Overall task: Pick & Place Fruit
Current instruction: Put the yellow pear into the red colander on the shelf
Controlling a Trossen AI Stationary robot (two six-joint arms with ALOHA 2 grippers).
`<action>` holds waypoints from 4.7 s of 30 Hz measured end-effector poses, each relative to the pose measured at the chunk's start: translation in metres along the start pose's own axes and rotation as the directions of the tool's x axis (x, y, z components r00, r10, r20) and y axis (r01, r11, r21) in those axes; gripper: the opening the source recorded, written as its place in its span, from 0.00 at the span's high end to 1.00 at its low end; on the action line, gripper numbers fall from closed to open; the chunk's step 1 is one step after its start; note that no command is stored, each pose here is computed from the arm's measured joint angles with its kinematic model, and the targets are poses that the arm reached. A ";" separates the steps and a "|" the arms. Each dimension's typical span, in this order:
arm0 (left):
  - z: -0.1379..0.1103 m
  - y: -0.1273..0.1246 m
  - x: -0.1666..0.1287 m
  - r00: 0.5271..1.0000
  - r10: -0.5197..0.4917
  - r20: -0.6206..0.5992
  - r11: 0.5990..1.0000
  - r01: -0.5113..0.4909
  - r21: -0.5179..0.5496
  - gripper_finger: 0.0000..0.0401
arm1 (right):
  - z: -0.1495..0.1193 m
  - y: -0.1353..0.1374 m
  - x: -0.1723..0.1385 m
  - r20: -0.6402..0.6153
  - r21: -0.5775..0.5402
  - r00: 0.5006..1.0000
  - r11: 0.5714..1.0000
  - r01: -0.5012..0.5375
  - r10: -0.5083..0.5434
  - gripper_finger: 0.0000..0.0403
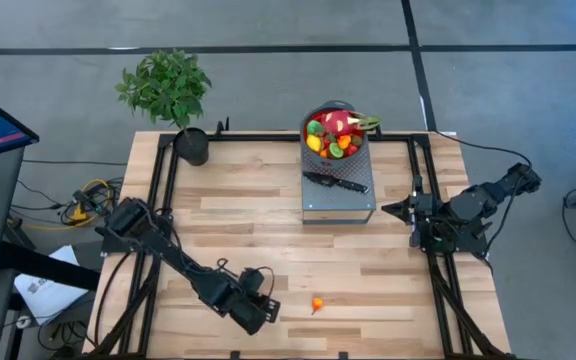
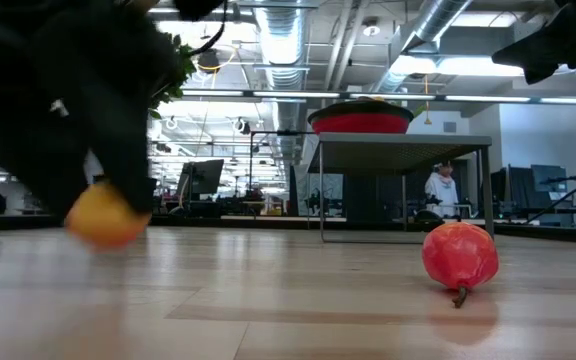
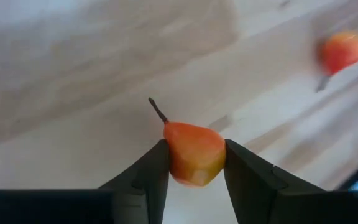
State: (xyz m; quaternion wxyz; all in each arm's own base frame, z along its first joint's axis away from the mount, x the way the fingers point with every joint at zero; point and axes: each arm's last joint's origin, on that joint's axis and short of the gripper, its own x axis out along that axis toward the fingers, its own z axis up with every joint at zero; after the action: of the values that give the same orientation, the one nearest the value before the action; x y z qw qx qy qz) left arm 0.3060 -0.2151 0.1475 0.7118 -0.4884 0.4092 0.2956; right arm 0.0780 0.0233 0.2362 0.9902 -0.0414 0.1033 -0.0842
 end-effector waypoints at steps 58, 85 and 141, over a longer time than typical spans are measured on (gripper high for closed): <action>0.349 -0.011 -0.121 0.507 -0.598 0.621 0.772 0.156 0.616 0.67 | 0.007 0.000 0.000 0.058 0.117 0.998 0.993 -0.006 -0.001 1.00; 0.351 -0.024 -0.065 0.462 -0.551 0.694 0.692 -0.212 0.690 0.67 | 0.006 -0.001 0.000 0.053 0.103 0.998 0.994 0.026 -0.032 1.00; 0.331 -0.042 -0.097 0.346 -0.644 0.683 0.678 -0.156 0.718 0.73 | 0.004 -0.001 0.000 0.036 0.091 0.999 0.995 0.028 -0.032 1.00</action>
State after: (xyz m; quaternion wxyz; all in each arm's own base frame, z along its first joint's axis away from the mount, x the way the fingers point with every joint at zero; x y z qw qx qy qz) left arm 0.3906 0.0780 0.3131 0.9743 -0.0048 -0.0620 0.2167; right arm 0.0787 0.0228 0.2402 0.9915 0.0004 0.0802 -0.1029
